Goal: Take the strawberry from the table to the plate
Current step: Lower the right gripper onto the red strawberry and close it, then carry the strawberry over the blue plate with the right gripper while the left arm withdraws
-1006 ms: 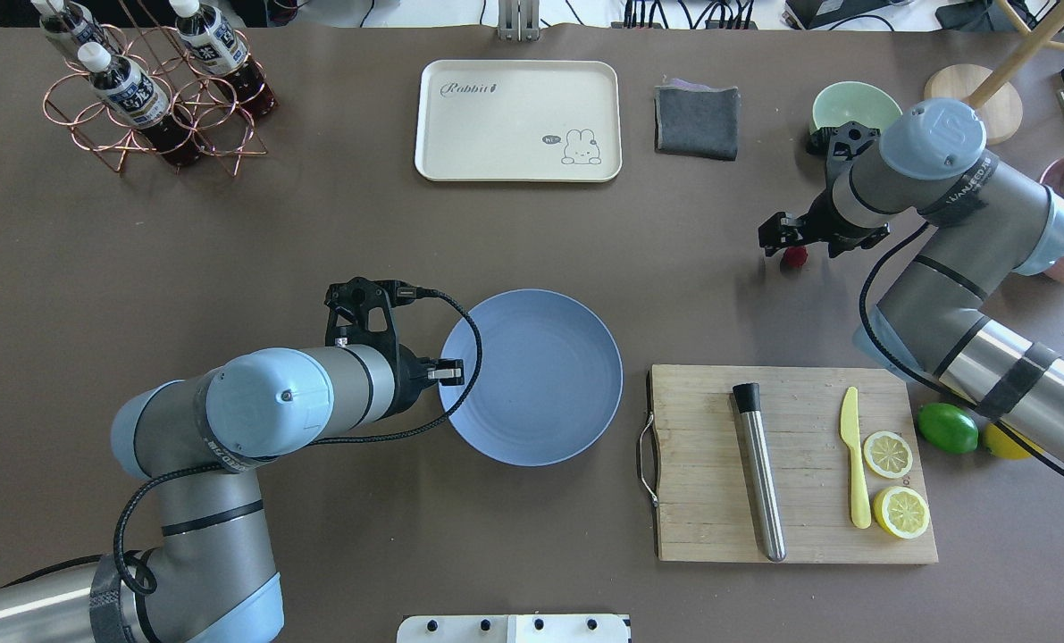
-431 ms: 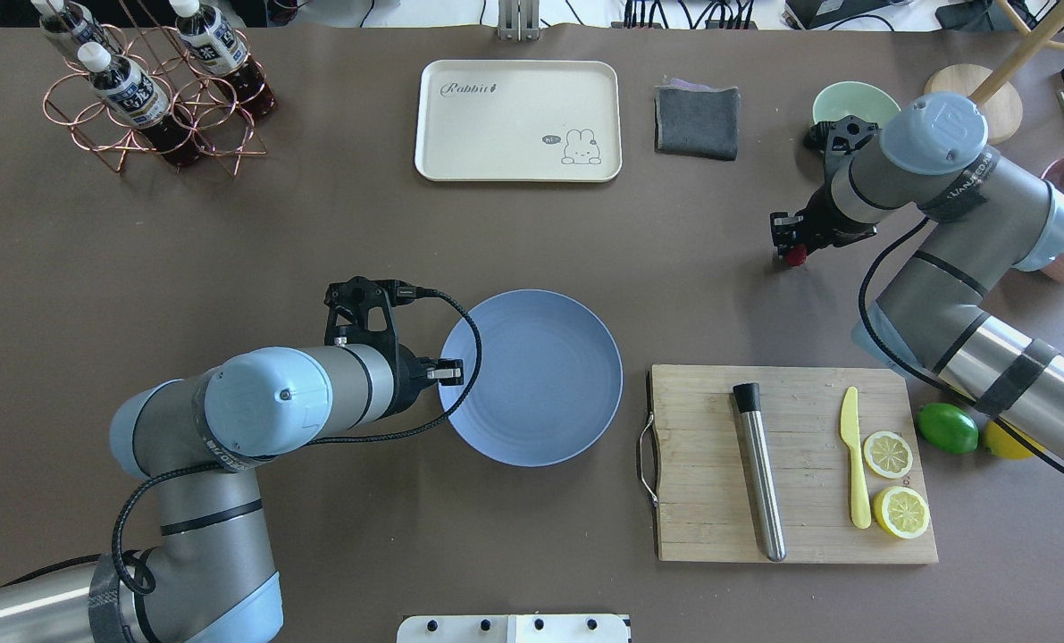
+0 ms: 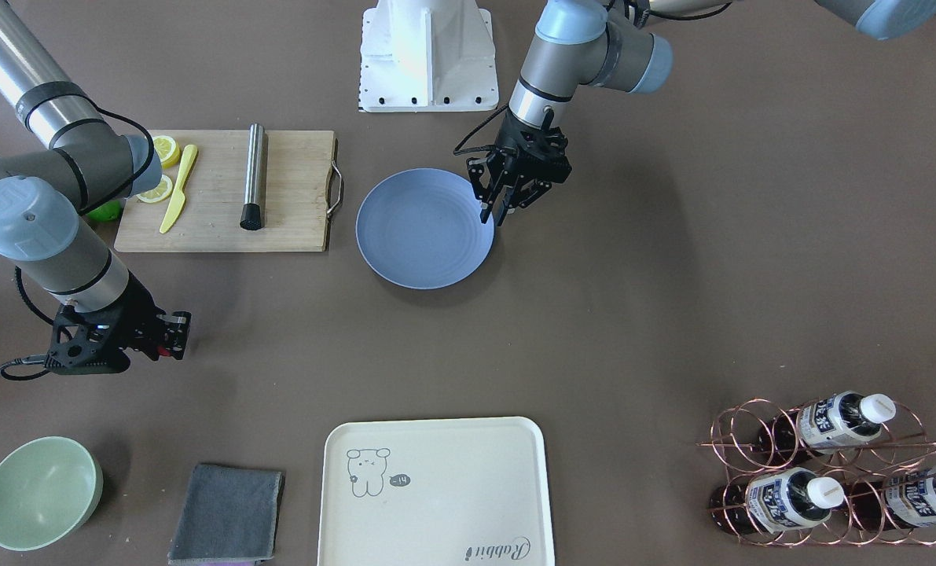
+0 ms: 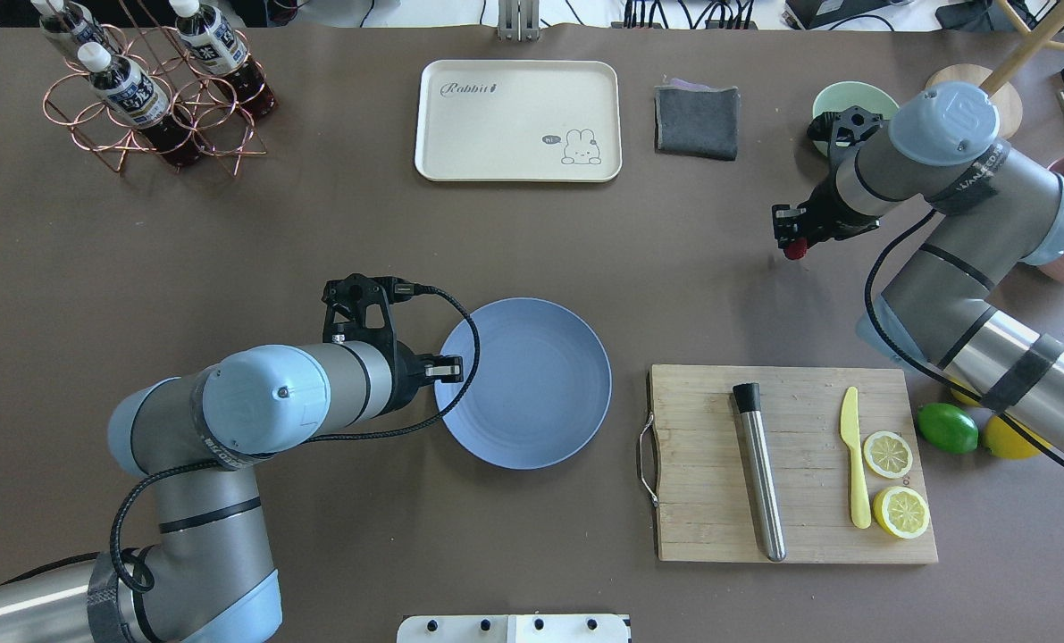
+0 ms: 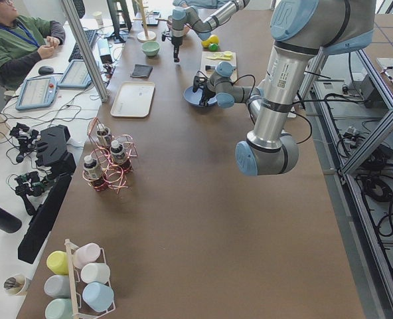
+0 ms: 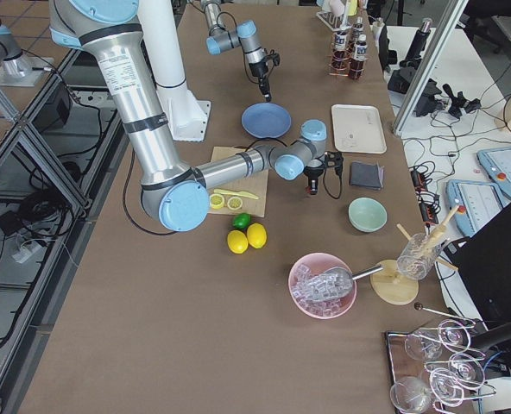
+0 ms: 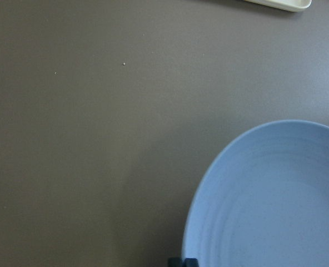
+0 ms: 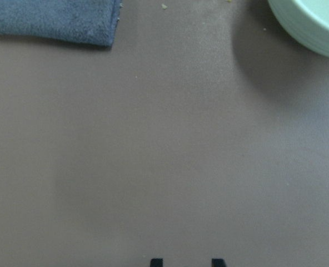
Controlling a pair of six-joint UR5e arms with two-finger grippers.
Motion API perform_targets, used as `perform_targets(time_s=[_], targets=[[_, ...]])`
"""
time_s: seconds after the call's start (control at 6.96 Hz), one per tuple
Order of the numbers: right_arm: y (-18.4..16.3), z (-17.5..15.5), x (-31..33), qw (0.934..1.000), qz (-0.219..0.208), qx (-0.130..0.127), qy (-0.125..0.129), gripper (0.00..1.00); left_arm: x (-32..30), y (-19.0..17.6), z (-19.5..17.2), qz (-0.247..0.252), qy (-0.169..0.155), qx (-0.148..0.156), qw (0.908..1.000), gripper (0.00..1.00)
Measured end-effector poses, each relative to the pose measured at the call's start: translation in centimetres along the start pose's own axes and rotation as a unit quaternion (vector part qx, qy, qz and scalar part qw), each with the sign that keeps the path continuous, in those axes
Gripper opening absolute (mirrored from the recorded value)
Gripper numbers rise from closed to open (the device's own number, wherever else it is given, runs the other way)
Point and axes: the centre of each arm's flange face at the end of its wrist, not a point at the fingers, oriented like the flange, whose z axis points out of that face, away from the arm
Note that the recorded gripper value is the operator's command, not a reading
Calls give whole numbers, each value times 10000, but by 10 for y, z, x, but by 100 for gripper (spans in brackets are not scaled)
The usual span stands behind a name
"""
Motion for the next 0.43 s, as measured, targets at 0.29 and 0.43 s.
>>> perform_targets(time_s=[0.29, 0.43], targets=[[-5, -20, -6, 9999, -3, 63, -143, 0, -1, -7, -3, -11, 9, 52, 10000, 98], [-5, -34, -15, 9996, -38, 114, -264, 0, -5, -22, -7, 44, -12, 139, 9999, 98]])
